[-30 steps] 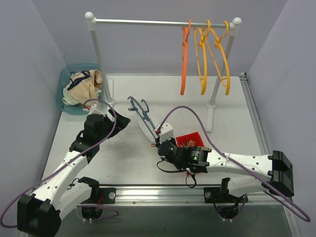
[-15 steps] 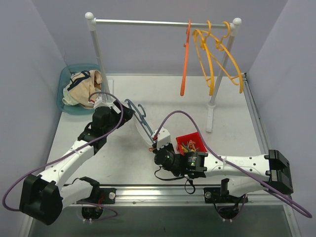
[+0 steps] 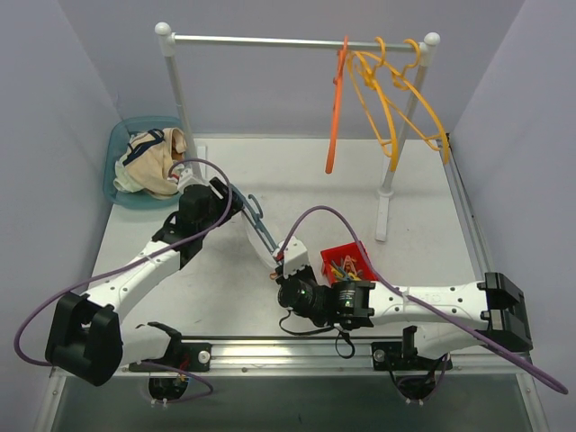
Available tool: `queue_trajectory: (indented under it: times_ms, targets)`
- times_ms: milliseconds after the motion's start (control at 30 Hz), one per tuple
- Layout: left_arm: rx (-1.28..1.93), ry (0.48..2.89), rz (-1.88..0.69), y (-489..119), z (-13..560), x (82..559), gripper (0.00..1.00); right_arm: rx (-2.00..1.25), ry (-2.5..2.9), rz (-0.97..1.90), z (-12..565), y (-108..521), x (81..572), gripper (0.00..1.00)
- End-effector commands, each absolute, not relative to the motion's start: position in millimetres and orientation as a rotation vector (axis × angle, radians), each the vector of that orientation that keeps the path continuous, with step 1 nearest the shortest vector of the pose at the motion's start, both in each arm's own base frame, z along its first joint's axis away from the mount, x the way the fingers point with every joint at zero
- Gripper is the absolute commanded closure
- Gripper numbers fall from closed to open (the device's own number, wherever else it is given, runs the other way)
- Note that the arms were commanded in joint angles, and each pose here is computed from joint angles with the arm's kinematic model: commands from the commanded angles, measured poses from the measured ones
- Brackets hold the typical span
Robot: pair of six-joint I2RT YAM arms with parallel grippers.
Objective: Remove the underwear clipped to the hanger
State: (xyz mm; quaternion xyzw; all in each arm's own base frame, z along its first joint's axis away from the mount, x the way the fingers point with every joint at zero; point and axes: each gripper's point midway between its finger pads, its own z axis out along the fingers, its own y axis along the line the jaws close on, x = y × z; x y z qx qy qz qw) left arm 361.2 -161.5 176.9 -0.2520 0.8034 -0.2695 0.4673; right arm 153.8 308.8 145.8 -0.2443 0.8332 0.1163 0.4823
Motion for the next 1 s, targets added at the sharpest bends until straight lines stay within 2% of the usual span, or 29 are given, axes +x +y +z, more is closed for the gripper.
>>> queue_trajectory:
  times_ms: [0,67,100,167,200,300,333,733,767,833,867,967]
  targets:
    - [-0.594,1.862,-0.731,-171.4,216.3,376.8,0.3,-0.537,1.999,0.277,160.4,313.5,159.0,1.0]
    - [-0.594,1.863,-0.735,-172.6,216.5,377.9,0.4,-0.539,2.0,0.274,159.7,314.8,159.2,1.0]
    - [-0.594,1.863,-0.737,-173.2,216.4,378.4,0.53,-0.544,2.002,0.269,158.3,315.0,159.3,1.0]
    - [-0.598,1.865,-0.734,-172.2,216.9,377.6,0.67,-0.544,2.002,0.257,156.8,315.1,160.1,1.0]
    - [-0.599,1.865,-0.732,-171.8,217.1,377.3,0.78,-0.544,2.002,0.255,156.0,315.0,160.3,1.0]
    - [-0.607,1.863,-0.719,-167.9,220.7,373.9,0.95,-0.532,2.001,0.23,155.3,313.4,163.5,1.0]
    - [-0.606,1.856,-0.719,-166.5,223.9,372.3,0.97,-0.531,2.005,0.207,152.3,311.8,164.5,1.0]
    - [-0.566,1.888,-0.68,-145.6,230.1,327.7,0.96,-0.438,2.059,0.18,145.8,297.5,180.1,1.0]
    - [-0.549,1.933,-0.657,-144.8,219.6,322.3,0.88,-0.448,2.057,0.187,147.2,297.9,180.2,1.0]
    - [-0.535,1.996,-0.642,-145.2,200.1,313.9,0.79,-0.457,2.059,0.208,149.2,299.4,181.1,1.0]
    - [-0.534,2.018,-0.632,-144.3,191.0,310.7,0.64,-0.457,2.061,0.207,150.0,299.2,183.9,1.0]
    - [-0.547,2.016,-0.671,-145.9,180.8,303.3,0.35,-0.462,2.071,0.208,148.5,299.1,186.1,1.0]
